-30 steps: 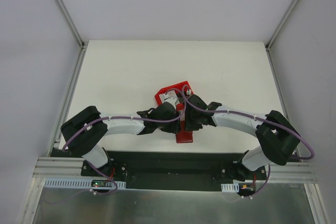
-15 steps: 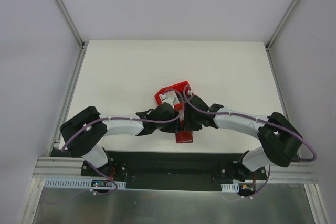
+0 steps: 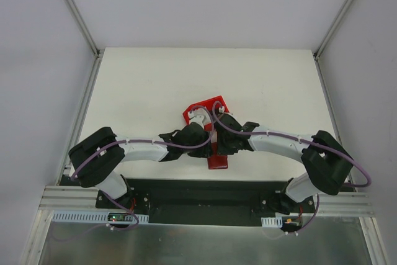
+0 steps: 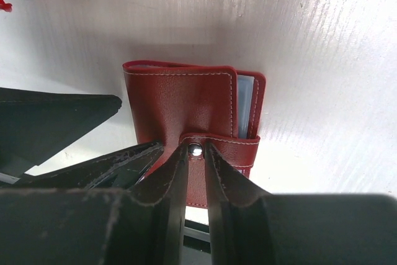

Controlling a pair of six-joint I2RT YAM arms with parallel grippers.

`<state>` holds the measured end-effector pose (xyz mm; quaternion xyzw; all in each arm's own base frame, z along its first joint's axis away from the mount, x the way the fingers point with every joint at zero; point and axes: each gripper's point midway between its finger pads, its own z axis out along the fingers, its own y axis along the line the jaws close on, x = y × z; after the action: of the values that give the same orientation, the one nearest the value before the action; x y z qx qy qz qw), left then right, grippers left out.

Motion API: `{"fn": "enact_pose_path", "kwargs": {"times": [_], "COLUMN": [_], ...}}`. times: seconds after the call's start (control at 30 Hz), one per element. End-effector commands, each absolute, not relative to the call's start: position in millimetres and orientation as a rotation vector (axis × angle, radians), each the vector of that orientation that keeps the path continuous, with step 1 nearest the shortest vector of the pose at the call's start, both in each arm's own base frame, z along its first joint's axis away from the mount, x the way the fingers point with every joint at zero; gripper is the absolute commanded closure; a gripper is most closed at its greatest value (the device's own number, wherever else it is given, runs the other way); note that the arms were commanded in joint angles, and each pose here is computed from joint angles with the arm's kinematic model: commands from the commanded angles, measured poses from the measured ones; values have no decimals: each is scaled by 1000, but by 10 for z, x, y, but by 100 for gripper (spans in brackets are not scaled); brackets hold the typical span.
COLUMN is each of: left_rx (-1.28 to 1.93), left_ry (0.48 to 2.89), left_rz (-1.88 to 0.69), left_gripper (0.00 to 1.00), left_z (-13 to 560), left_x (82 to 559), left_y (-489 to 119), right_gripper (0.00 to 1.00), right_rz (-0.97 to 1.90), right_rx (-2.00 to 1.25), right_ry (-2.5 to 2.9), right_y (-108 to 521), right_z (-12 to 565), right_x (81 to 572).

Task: Put the credit cards into the card holder
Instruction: Close the card holder at the center of the board.

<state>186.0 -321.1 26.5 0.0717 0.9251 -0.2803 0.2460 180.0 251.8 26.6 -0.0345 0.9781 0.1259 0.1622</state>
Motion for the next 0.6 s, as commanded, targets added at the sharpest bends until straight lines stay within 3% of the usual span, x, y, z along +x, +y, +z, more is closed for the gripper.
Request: {"fn": "enact_pose_path", "kwargs": {"times": [0.0,0.4,0.57], "left_rx": [191,186,187], "left_ry": [2546,2550,2544], "left_rz": [-694,-687,-685], "left_gripper": [52,52,52], "left_z": [180,159,172], "left_x": [1798,1790,1791], "left_y": [-3050,-3030,-3015], "right_gripper": [81,89,81], "right_rz": [-139,-98,-40], "right_rx": [-138,-156,-123], "right_ry": [2882,2862,2857], "right_y": [1757,1904,1981], "right_z": [-265,-243,-226], "right_x": [1577,1607,1622]}}
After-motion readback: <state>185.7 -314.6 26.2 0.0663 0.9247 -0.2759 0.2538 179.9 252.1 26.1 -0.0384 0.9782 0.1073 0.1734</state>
